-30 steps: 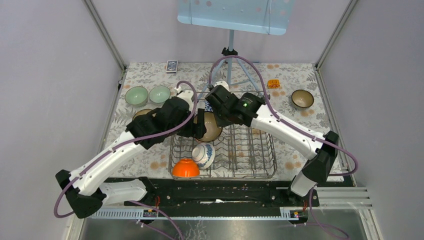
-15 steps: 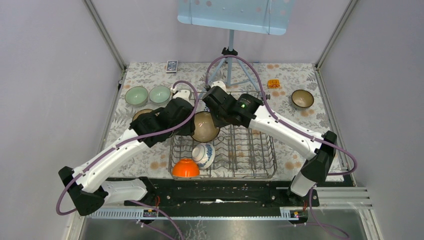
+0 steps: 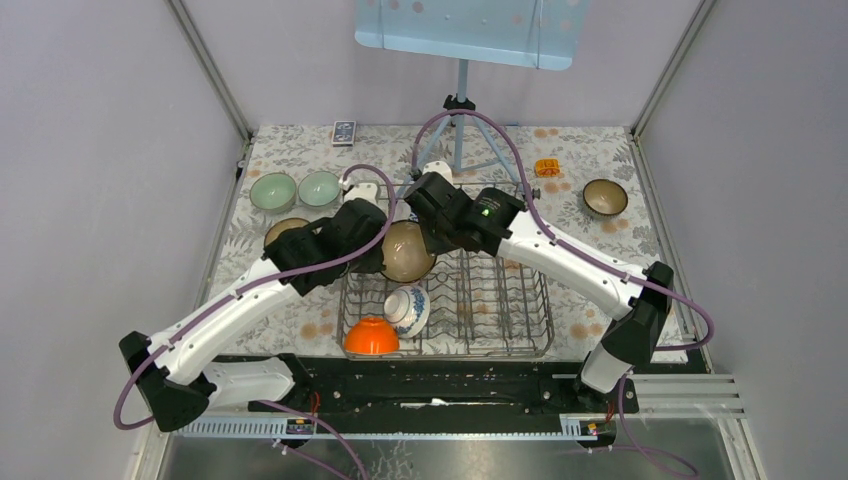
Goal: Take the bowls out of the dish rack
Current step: Place the bowl with the bowl.
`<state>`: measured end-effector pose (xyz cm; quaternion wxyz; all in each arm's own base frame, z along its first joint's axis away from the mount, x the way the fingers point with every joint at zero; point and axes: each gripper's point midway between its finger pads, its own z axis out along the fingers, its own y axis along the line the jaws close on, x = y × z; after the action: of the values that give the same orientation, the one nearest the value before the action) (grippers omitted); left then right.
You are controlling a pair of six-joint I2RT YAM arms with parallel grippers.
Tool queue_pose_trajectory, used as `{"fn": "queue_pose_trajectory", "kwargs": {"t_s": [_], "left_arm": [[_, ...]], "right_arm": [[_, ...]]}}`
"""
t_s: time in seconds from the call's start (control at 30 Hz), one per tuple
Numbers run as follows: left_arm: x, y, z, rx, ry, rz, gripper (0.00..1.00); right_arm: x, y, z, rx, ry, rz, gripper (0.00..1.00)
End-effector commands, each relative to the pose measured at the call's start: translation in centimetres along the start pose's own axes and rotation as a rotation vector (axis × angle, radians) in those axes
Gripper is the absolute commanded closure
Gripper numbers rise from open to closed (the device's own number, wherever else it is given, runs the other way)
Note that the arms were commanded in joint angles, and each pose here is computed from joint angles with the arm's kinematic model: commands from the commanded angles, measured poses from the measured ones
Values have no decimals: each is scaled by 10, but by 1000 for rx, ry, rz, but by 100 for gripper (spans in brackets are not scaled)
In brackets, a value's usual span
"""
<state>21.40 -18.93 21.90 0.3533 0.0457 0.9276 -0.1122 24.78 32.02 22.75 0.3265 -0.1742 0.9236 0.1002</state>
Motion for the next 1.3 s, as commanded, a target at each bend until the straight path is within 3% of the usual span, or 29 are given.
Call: {"fn": "queue_pose_trajectory", "kwargs": {"t_s": [0.0,0.03,0.13,0.2,0.27,0.33,0.43,0.63,0.9,1.13,1.27], "left_arm": [[-10,-1,-3,8,-48,-10,91],[-10,-1,-4,7,-51,-13,98],[-14,2,-6,-2,-71,-21,100],[-19,5,-10,-12,-97,-32,100],[-27,11,-15,-34,-135,-41,100],[-40,19,-22,-66,-177,-57,100],[-61,38,-31,-110,-216,-93,100],[-94,106,-45,-245,-282,-219,100],[-108,177,-24,-372,-312,-485,100],[-87,248,5,-506,-317,-778,100],[-77,274,12,-565,-322,-863,100]], "right_arm": [[-31,16,-22,-86,-122,75,100],[-31,16,-22,-91,-123,76,100],[-31,20,-25,-120,-131,83,97],[-32,23,-29,-148,-136,81,73],[-34,24,-34,-165,-143,85,42],[-37,21,-41,-164,-156,86,20],[-42,7,-55,-123,-192,84,8],[-31,-35,-83,-47,-295,77,4],[17,-53,-83,-153,-379,76,4],[49,-58,-80,-228,-394,119,5],[62,-63,-79,-240,-395,130,5]]}}
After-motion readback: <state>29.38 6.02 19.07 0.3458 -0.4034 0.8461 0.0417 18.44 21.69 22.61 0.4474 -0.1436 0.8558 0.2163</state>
